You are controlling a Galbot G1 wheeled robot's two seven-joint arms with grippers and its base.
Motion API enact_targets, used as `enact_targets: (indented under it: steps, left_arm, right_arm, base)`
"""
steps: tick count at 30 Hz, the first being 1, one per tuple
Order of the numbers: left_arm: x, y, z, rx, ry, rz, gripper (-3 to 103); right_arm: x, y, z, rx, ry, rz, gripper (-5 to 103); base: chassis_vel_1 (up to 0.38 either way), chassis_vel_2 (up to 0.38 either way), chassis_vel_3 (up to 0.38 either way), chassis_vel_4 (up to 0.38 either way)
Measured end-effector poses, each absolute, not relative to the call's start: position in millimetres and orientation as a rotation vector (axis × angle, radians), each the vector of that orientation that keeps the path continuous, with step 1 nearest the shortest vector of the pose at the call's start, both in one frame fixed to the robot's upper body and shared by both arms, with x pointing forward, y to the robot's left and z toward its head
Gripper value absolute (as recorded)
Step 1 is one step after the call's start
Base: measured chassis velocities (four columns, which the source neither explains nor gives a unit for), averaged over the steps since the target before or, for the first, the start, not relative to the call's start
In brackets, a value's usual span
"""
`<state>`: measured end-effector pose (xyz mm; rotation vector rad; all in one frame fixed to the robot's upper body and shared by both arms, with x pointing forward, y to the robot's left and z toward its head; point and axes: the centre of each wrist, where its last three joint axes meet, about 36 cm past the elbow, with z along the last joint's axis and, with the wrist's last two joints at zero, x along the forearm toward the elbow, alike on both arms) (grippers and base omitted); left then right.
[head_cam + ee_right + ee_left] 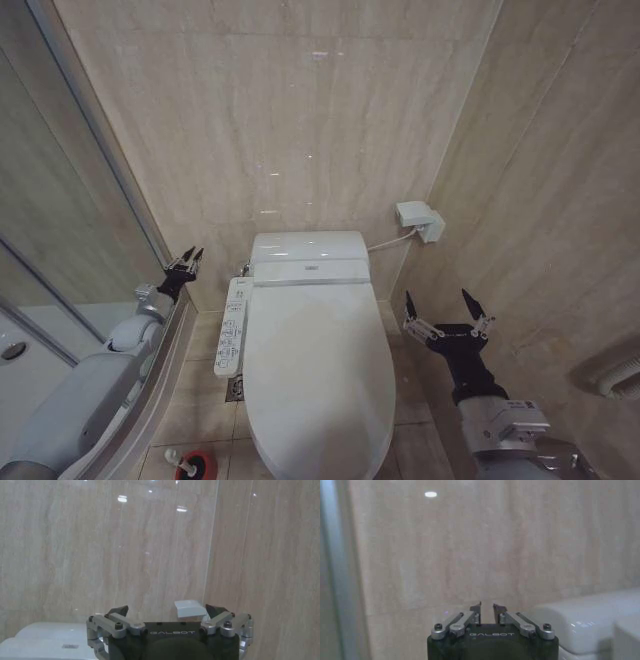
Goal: Open the toilet lid, clean the toilet bowl with a toilet brush, close the toilet lid, and flush.
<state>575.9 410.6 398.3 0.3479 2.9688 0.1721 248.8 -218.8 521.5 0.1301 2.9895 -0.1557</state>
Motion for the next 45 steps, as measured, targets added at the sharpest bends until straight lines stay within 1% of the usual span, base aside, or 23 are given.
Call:
enact_targets:
  steps: [1, 6, 7, 14, 20, 25, 32, 45]
  left_arm:
    - [575.9, 410.6, 398.3, 0.348, 2.969, 0.172, 23]
    - [578.5, 424.9, 391.5, 0.567, 2.927, 0.304, 23]
    - [579.0, 427.8, 391.9, 0.589, 2.922, 0.321, 1]
    - [591.5, 439.4, 387.1, 0.675, 2.906, 0.392, 0]
    - [604.9, 446.3, 381.4, 0.691, 2.899, 0.437, 0]
    - [621.6, 455.8, 383.5, 0.781, 2.854, 0.510, 0]
    - [630.3, 446.5, 377.8, 0.906, 2.797, 0.575, 0]
    - [631.5, 441.8, 373.1, 0.952, 2.783, 0.577, 0]
  right_arm:
    - [248.8, -218.8, 521.5, 0.130, 2.990, -0.156, 100]
    - [248.8, -218.8, 521.5, 0.130, 2.989, -0.156, 100]
    - [248.8, -218.8, 521.5, 0.130, 2.989, -0.156, 100]
    - [248.8, -218.8, 521.5, 0.130, 2.990, -0.156, 100]
    - [248.8, -218.8, 521.6, 0.130, 2.989, -0.156, 100]
    - [248.8, -218.8, 521.6, 0.130, 2.989, -0.156, 100]
    - [248.8, -218.8, 521.6, 0.130, 2.989, -0.156, 100]
    - [248.7, -218.8, 521.6, 0.130, 2.990, -0.156, 100]
  base:
    - [0.000, 0.000, 0.000, 0.000]
    - [0.000, 0.000, 0.000, 0.000]
    - [0.000, 0.000, 0.000, 0.000]
    - [0.000, 0.000, 0.000, 0.000]
    - [0.000, 0.000, 0.000, 0.000]
    - [0.000, 0.000, 0.000, 0.000]
    - [0.000, 0.000, 0.000, 0.000]
    - [-0.038, 0.046, 0.038, -0.047]
